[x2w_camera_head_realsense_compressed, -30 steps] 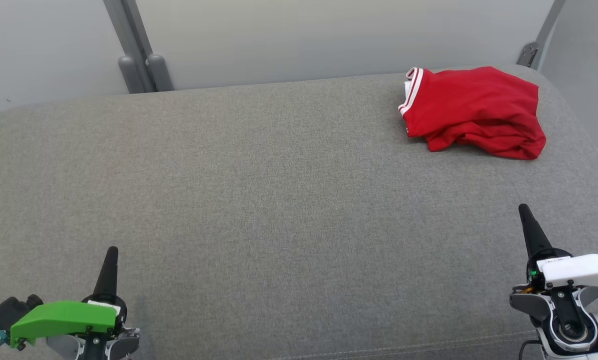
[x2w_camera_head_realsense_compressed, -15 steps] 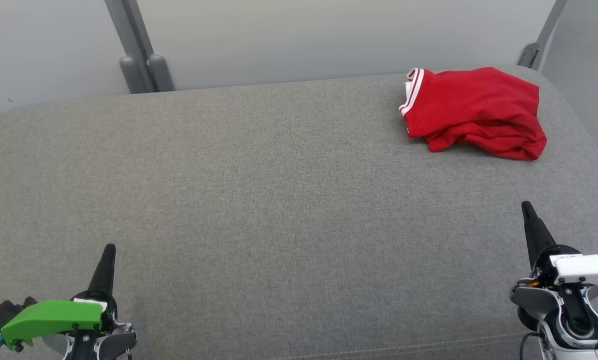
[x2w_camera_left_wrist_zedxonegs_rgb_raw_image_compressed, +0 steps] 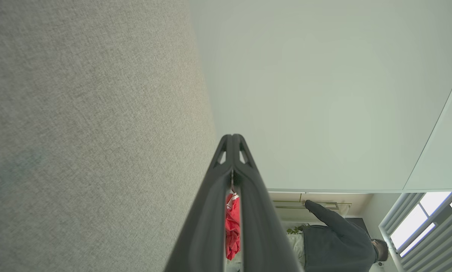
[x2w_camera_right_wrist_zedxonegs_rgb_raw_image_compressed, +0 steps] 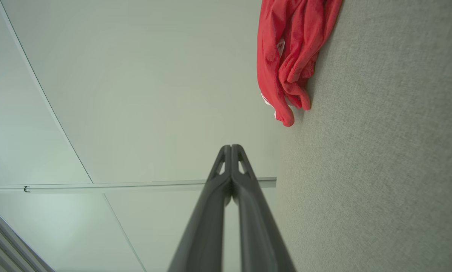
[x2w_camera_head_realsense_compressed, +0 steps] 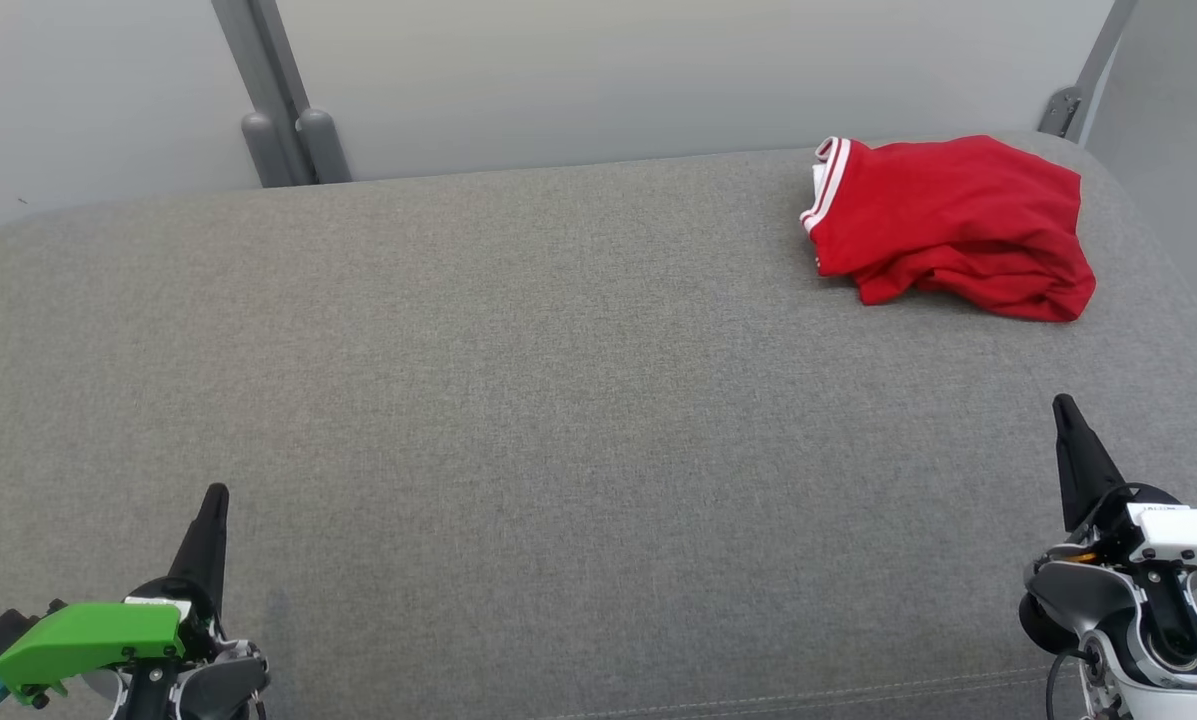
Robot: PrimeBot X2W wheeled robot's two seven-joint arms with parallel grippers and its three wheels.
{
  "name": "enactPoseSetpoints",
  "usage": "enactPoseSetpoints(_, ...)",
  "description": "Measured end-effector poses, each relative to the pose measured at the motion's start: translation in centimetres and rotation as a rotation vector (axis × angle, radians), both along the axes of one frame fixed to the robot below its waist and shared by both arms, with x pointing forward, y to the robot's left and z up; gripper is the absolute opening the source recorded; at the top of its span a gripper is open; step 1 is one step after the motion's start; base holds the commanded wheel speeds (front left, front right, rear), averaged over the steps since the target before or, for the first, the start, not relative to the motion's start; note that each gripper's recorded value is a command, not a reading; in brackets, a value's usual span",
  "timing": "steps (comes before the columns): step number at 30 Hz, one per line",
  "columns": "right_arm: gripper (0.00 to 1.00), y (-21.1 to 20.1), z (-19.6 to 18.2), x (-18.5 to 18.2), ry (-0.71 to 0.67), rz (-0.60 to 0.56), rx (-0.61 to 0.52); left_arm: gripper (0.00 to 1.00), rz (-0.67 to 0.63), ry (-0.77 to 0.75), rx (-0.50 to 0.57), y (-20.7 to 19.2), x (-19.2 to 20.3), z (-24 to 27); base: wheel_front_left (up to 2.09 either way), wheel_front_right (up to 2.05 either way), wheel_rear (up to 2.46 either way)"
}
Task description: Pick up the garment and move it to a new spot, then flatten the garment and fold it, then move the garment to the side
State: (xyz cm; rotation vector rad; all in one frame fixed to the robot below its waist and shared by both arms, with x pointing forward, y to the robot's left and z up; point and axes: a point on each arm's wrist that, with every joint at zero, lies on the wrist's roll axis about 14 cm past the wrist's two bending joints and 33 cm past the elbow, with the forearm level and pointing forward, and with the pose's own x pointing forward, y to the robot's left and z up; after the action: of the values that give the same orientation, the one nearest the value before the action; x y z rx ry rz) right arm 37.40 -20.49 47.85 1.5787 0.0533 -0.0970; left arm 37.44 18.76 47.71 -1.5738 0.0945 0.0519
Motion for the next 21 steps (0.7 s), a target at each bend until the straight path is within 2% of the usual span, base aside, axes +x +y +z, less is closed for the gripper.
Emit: enactPoseSetpoints(21, 0.0, -0.09, -0.19, -0.05, 0.006, -0.003, 0.002, 0.0, 0.001, -0.003, 0.0, 0.02, 0.09, 0.12, 0.0, 0.0, 0.0)
